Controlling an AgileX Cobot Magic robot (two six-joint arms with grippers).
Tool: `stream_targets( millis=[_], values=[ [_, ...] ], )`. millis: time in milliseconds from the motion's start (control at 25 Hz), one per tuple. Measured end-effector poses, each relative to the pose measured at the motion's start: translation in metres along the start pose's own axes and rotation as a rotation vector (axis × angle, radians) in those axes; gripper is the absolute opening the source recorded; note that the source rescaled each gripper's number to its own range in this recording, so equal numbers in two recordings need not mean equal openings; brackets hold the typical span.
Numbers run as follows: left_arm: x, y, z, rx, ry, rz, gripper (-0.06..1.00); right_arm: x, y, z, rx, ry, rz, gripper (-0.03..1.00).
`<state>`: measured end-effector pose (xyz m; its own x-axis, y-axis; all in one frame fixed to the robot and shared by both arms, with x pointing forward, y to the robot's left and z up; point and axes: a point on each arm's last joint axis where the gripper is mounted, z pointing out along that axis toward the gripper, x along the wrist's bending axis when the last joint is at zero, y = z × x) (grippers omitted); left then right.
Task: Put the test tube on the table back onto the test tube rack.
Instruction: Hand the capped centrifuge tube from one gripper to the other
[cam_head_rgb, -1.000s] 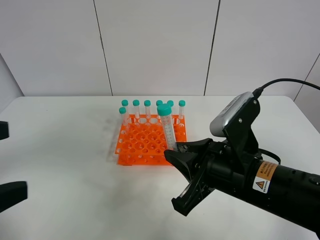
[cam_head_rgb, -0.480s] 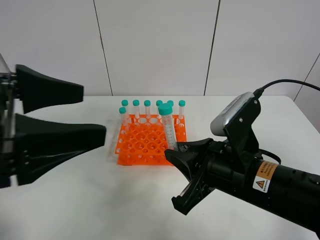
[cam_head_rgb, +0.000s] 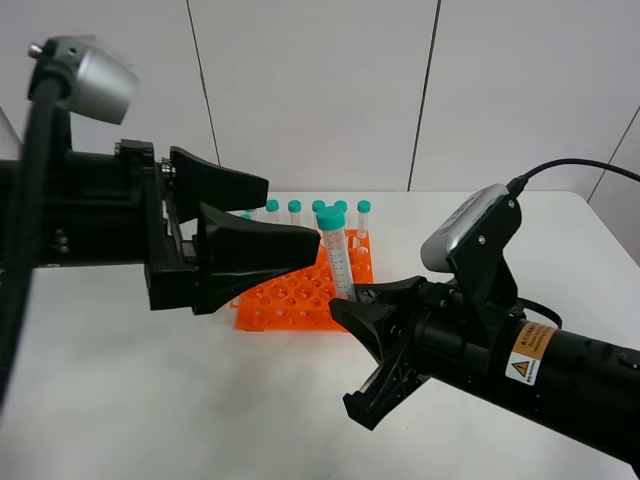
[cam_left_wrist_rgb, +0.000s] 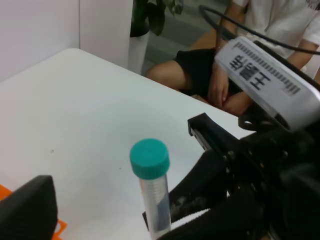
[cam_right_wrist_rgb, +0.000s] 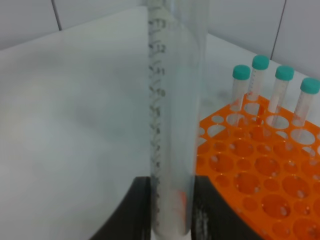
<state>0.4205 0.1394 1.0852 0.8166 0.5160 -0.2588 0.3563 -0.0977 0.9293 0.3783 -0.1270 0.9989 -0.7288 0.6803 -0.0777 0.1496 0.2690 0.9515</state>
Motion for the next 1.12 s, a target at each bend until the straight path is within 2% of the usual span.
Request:
stream_targets(
  millis=[320,560,760,1120],
  values=[
    [0.012,0.012,0.028,0.015,-0.028,-0.017,1.00,0.000,0.000,0.000,0.001,0.000,-0.002,0.02],
    [0.022,0.000,0.044,0.069,-0.025,-0.050,1.00,0.000,0.000,0.000,0.001,0.000,-0.009,0.02],
    [0.013,-0.007,0.054,0.103,-0.054,-0.024,1.00,0.000,0.000,0.000,0.001,0.000,-0.015,0.02],
    [0.013,-0.009,0.057,0.111,-0.023,-0.008,1.00,0.000,0.000,0.000,0.001,0.000,-0.018,0.02]
  ],
)
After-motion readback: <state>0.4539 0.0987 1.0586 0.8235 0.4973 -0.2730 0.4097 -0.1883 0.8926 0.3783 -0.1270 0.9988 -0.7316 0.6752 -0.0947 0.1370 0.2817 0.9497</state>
